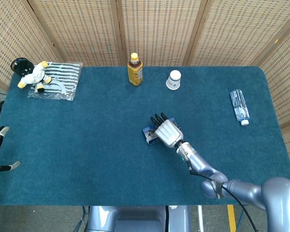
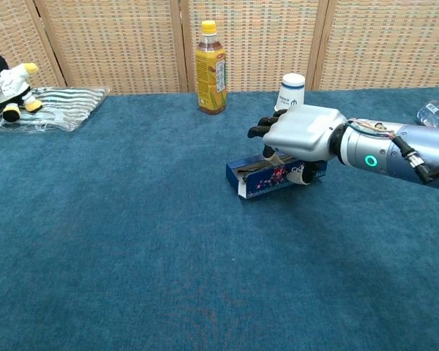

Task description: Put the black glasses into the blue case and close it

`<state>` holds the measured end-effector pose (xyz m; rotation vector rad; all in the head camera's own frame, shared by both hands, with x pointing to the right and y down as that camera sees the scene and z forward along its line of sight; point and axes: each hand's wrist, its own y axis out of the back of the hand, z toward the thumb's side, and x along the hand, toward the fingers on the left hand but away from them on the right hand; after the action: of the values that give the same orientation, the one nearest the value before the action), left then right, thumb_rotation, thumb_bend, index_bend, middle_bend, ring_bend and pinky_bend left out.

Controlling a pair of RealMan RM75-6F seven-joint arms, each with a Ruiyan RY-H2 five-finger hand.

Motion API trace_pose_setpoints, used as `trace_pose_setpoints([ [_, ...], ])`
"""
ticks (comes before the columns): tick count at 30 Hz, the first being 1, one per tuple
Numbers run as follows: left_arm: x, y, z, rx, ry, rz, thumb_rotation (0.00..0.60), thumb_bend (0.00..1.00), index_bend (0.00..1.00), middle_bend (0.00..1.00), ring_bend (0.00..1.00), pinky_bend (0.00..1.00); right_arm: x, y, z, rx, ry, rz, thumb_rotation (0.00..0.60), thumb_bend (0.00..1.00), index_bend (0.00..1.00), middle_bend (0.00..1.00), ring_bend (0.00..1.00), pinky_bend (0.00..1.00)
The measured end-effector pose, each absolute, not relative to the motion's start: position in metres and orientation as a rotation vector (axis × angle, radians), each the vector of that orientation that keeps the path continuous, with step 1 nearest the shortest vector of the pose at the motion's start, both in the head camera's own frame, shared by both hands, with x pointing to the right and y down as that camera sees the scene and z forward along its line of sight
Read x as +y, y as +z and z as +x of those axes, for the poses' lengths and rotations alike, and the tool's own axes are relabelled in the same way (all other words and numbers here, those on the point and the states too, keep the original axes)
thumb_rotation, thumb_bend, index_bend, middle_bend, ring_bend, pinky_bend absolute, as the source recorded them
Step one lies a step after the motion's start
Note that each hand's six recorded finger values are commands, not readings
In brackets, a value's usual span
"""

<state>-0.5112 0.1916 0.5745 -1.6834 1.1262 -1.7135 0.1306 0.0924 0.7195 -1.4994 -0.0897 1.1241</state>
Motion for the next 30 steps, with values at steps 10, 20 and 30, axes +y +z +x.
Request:
trace_pose_setpoints([
  [10, 0.192, 0.576, -0.511, 1.123, -1.718, -1.686, 0.600, 0.00, 0.00, 0.00, 0.00, 0.00, 0.077, 0.716, 0.122, -0.131, 1.149, -1.493, 0.600, 0.49, 0.71, 0.07, 0.00, 0.12],
  [20, 0.192, 0.578, -0.513, 1.118, -1.732, -1.685, 0.600, 0.00, 0.00, 0.00, 0.00, 0.00, 0.053, 0.723, 0.120, -0.150, 1.201, -1.444, 0.600, 0.49, 0.71, 0.07, 0.00, 0.12],
  [30, 0.190, 0.578, -0.515, 1.128, -1.745, -1.680, 0.600, 0.00, 0.00, 0.00, 0.00, 0.00, 0.037, 0.737, 0.114, -0.159, 1.242, -1.405, 0.600, 0.44, 0.20, 0.05, 0.00, 0.12],
])
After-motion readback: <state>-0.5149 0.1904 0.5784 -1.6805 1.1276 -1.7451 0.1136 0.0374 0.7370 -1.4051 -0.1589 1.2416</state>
